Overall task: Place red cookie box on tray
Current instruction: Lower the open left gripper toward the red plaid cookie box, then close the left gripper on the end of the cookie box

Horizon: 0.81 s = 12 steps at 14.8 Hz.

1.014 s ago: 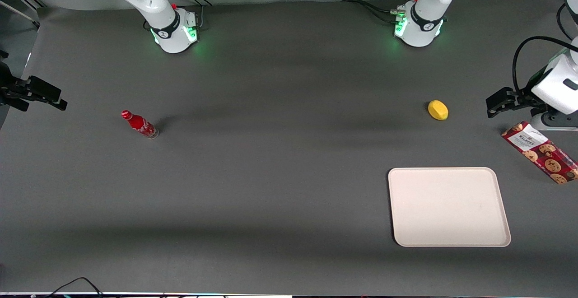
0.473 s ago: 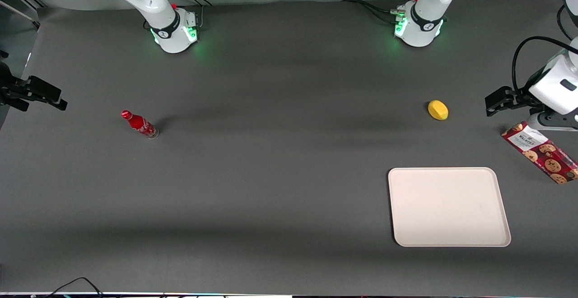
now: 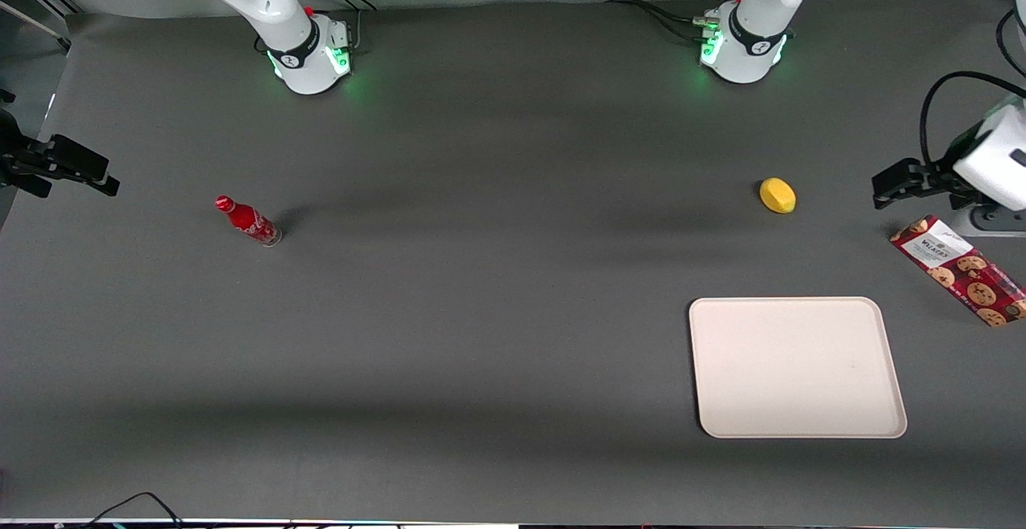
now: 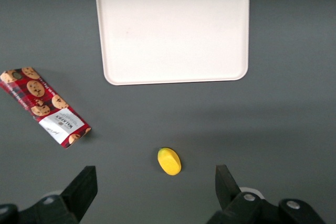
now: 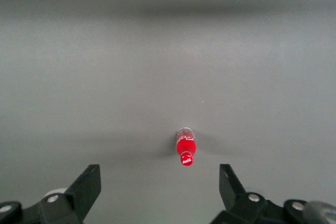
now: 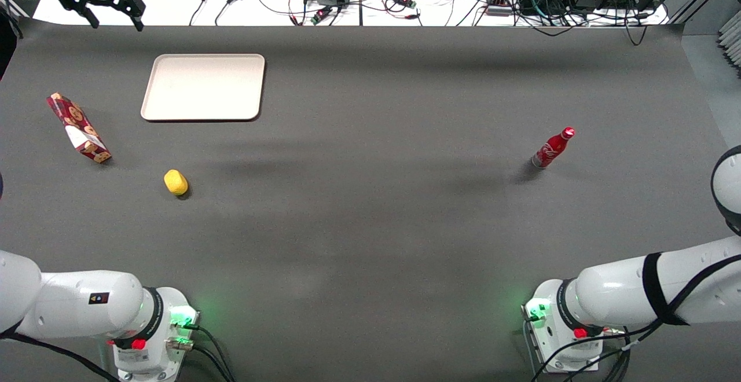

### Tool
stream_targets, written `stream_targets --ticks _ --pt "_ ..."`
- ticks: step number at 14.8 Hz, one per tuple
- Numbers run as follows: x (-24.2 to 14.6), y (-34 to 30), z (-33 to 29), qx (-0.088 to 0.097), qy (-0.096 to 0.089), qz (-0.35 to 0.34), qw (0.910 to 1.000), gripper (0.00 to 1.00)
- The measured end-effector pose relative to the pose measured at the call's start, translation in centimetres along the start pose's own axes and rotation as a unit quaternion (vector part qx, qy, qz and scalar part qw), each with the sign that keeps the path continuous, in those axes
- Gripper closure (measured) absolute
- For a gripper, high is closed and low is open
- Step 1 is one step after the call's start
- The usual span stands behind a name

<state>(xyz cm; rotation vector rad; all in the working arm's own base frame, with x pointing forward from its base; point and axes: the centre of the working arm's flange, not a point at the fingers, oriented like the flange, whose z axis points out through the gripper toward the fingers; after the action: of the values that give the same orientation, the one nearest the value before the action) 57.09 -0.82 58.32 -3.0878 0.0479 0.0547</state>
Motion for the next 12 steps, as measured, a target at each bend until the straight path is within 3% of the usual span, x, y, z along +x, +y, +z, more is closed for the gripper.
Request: stream_targets --ticks 4,9,12 --pt "0.3 -7.9 2.6 -0.002 -0.022 -0.066 0.9976 0.00" --pt "-0.5 -20.8 8.5 0.002 -0.052 -0.151 0.9872 0.00" --pt "-0.6 -26.2 12.9 -0.003 -0.053 -0.169 0.9842 0.00"
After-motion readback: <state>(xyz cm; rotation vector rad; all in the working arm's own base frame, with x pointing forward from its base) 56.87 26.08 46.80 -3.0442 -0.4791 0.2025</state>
